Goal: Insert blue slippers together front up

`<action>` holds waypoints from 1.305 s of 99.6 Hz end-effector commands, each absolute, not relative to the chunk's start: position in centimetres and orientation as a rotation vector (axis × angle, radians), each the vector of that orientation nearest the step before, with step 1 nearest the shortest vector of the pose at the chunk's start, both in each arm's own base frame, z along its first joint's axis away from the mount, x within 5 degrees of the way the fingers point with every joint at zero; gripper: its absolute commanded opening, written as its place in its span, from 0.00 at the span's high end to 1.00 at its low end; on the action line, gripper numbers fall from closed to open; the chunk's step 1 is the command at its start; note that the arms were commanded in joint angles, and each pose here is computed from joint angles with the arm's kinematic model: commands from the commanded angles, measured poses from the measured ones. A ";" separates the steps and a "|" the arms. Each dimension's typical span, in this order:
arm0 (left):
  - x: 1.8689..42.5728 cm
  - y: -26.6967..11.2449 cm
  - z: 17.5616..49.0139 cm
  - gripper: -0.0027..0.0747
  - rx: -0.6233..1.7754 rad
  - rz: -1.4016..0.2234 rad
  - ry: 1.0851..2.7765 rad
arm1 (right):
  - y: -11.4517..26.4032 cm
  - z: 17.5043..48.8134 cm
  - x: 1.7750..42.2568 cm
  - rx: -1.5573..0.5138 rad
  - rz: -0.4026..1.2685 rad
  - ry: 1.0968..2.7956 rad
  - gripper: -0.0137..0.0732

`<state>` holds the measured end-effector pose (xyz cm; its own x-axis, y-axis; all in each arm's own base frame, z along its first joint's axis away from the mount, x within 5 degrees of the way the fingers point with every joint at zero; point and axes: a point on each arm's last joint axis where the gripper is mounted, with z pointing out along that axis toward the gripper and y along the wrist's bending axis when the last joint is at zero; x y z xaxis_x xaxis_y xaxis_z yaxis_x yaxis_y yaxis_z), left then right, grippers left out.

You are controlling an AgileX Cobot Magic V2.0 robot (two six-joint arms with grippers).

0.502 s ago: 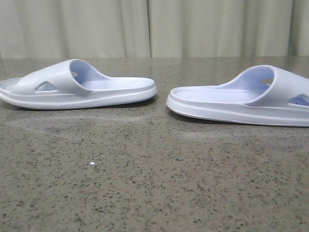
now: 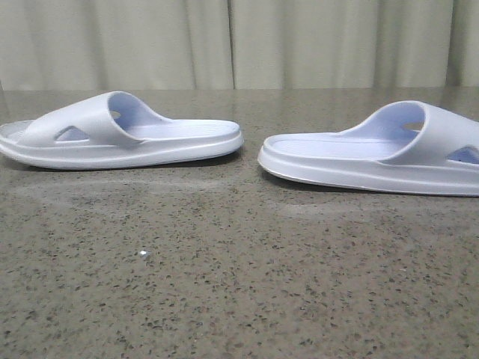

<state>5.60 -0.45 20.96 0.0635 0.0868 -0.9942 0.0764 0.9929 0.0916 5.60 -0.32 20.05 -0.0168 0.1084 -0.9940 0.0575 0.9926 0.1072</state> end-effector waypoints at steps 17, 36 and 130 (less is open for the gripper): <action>5.3 -0.6 21.6 0.94 0.127 -0.018 1.406 | -0.3 20.2 5.5 0.117 0.027 1.509 0.97; 5.3 -0.6 21.6 0.94 0.127 -0.018 1.404 | -0.3 20.2 5.5 0.117 0.027 1.509 0.97; 5.3 -0.5 21.7 0.95 0.100 -0.047 1.396 | -0.3 20.2 5.5 0.117 0.027 1.508 0.97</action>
